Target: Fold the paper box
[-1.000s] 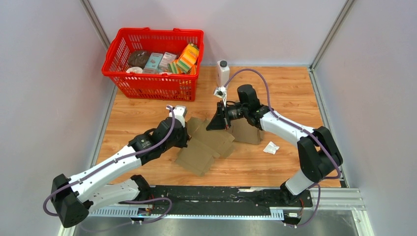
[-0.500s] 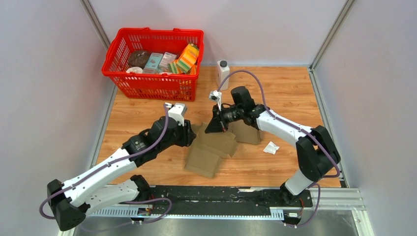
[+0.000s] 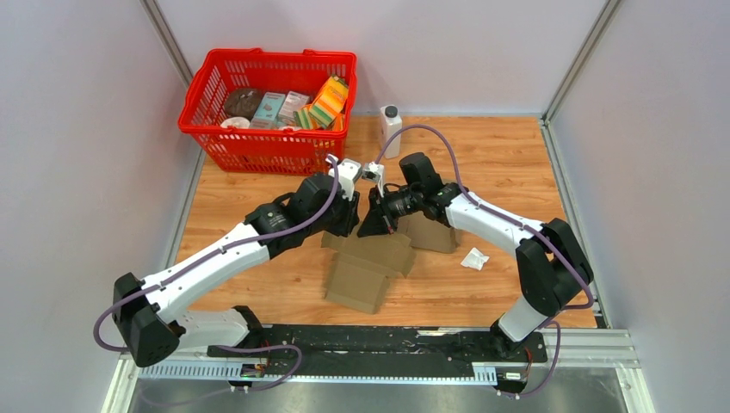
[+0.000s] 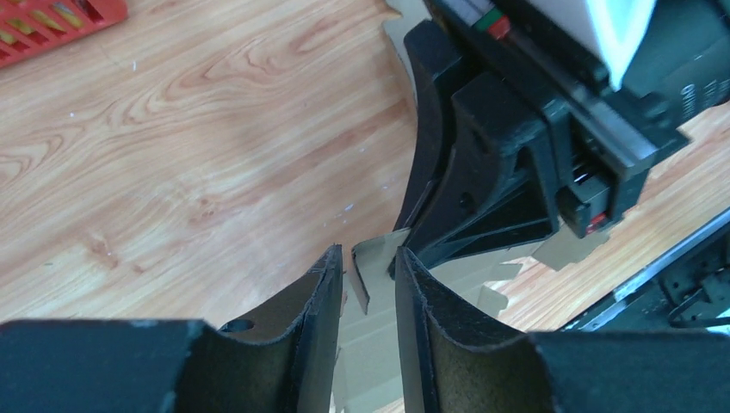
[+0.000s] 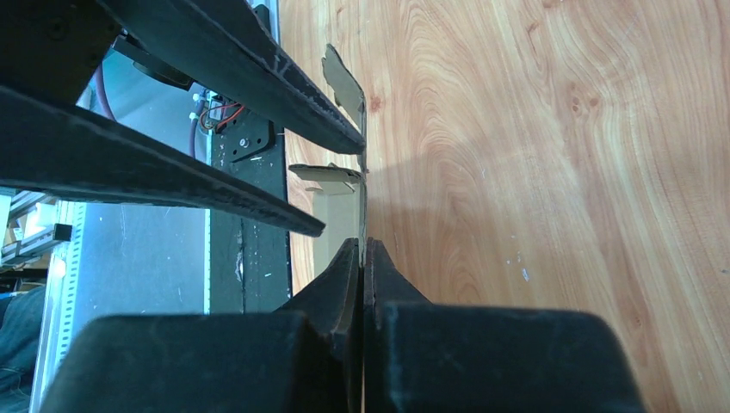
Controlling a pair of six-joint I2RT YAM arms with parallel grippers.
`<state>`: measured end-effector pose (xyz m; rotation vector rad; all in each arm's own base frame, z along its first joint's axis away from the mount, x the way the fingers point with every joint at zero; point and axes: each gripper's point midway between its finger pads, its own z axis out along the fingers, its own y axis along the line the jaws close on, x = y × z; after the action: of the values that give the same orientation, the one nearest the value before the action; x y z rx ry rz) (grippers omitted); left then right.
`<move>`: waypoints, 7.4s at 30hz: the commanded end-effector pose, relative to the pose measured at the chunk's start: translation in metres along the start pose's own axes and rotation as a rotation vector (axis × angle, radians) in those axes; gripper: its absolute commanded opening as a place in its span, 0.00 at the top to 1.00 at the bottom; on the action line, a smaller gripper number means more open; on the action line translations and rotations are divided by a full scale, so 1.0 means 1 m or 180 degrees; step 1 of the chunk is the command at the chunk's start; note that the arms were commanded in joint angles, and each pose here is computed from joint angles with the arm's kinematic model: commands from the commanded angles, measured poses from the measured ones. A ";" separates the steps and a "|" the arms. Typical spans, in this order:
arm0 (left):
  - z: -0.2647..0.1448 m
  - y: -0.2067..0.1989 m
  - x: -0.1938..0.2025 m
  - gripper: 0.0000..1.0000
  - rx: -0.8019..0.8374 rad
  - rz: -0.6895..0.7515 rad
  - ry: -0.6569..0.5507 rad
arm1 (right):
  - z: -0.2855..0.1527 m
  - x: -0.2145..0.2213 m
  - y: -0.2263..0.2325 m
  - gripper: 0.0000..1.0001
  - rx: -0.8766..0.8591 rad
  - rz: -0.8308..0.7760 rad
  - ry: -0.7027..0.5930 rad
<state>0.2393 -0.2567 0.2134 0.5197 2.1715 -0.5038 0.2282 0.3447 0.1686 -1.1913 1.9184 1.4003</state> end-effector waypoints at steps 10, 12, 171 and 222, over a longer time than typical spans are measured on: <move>0.003 0.001 0.003 0.76 0.0007 0.0237 0.0027 | -0.001 -0.020 0.007 1.00 -0.0081 -0.0171 -0.0121; 0.003 0.002 0.005 0.76 0.0000 0.0263 0.0050 | -0.001 -0.020 0.006 1.00 -0.0076 -0.0162 -0.0119; 0.076 0.075 0.083 0.77 -0.1197 -0.0292 -0.0896 | 0.024 0.021 -0.105 1.00 0.1104 0.4066 -0.2182; 0.113 0.087 0.090 0.65 -0.2155 -0.0517 -0.0779 | 0.030 0.030 -0.085 1.00 0.0924 0.4367 -0.2207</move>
<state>0.2957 -0.2054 0.0521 -0.0872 2.0191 0.2201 0.3047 0.3471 0.1024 0.9658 2.1020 1.6093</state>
